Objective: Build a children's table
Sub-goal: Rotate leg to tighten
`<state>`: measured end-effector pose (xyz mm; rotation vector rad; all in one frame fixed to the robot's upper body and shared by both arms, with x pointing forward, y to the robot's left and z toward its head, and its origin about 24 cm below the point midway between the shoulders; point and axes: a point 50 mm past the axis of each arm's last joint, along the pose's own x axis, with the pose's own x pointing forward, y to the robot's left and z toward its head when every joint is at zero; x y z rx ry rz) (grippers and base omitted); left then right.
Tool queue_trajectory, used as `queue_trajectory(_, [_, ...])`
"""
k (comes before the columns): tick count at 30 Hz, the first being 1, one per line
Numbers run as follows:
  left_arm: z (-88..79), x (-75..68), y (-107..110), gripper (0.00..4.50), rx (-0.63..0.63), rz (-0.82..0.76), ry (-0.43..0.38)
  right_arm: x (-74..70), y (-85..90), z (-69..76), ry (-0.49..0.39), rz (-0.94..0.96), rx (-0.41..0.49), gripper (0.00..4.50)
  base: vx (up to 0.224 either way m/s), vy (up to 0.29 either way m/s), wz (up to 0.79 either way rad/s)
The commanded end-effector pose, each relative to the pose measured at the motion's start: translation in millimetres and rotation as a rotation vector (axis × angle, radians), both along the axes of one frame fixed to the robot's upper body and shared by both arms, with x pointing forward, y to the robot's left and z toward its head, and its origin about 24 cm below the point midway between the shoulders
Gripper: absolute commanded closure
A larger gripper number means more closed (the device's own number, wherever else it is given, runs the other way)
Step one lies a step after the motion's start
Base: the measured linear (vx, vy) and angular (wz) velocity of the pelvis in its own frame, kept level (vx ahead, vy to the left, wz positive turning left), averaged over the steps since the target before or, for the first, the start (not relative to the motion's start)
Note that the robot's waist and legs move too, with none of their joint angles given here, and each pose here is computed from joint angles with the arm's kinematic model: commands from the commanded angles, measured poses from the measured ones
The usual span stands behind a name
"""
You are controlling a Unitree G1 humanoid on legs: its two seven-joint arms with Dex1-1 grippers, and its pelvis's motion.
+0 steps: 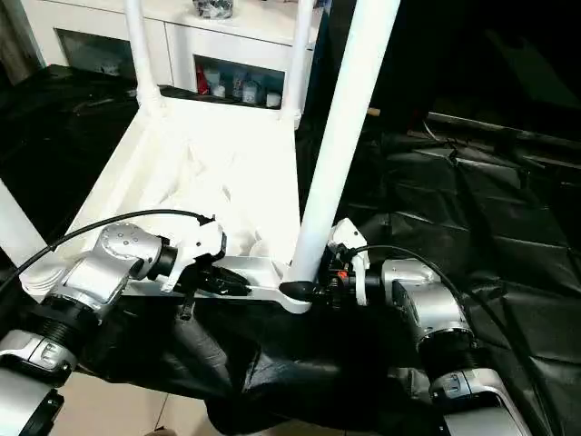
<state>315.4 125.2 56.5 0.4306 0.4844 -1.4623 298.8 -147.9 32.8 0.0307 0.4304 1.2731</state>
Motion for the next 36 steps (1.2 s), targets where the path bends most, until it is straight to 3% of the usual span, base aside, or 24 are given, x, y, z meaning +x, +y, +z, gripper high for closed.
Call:
queue_trajectory(1, [1.6, 5.8, -10.8, 4.5, -0.02, 0.048, -0.038, -14.0, 36.5, -3.2, 0.026, 0.187, 0.05, 1.83, 0.0, 0.0, 0.0])
queue_trajectory(6, [0.8, 7.8, -10.0, 4.5, -0.039, 0.089, -0.041, -8.2, 38.1, -6.2, 0.008, 0.08, 0.046, 1.84, 0.0, 0.0, 0.0])
queue_trajectory(7, [0.5, 8.5, -11.9, 4.5, -0.048, 0.128, -0.046, 0.6, 38.9, -10.6, -0.007, -0.051, 0.022, 1.84, 0.0, 0.0, 0.0])
queue_trajectory(8, [0.5, 8.5, -11.9, 4.5, -0.048, 0.128, -0.046, 0.6, 38.9, -10.6, -0.007, -0.051, 0.022, 1.84, 0.0, 0.0, 0.0])
queue_trajectory(10, [-0.5, 7.9, -20.1, 4.5, -0.07, 0.186, -0.045, 16.7, 40.6, -19.7, 0.005, -0.306, -0.024, 1.85, 0.0, 0.0, 0.0])
queue_trajectory(12, [-0.8, 7.0, -23.8, 4.5, -0.078, 0.198, -0.045, 21.4, 41.5, -22.5, 0.025, -0.387, -0.034, 1.87, 0.0, 0.0, 0.0])
queue_trajectory(17, [-4.5, 2.5, -45.1, 4.5, -0.091, 0.234, -0.042, 28.4, 60.7, -28.1, 0.043, -0.525, -0.049, 1.87, 0.0, 0.0, 0.0])
queue_trajectory(22, [-2.5, -0.4, -58.1, 4.5, -0.107, 0.244, -0.044, 30.9, 71.4, -29.9, 0.008, -0.555, -0.092, 1.87, 0.0, 0.0, 0.0])
queue_trajectory(25, [-0.4, -1.8, -63.1, 4.5, -0.11, 0.246, -0.048, 33.9, 75.7, -26.5, 0.004, -0.554, -0.065, 1.17, 0.0, 0.0, 0.0])
queue_trajectory(28, [-0.9, -0.3, -57.4, 4.5, -0.098, 0.244, -0.057, 35.5, 72.7, -23.5, -0.022, -0.529, -0.058, 1.17, 0.0, 0.0, 0.0])
queue_trajectory(33, [0.5, -1.3, -46.3, 4.5, -0.102, 0.19, -0.05, 31.8, 63.7, -17.0, -0.082, -0.384, -0.022, 1.17, 0.0, 0.0, 0.0])
queue_trajectory(36, [2.0, -5.1, -39.1, 4.5, -0.114, 0.103, -0.024, 22.1, 54.3, -12.7, -0.092, -0.196, 0.018, 1.17, 0.0, 0.0, 0.0])
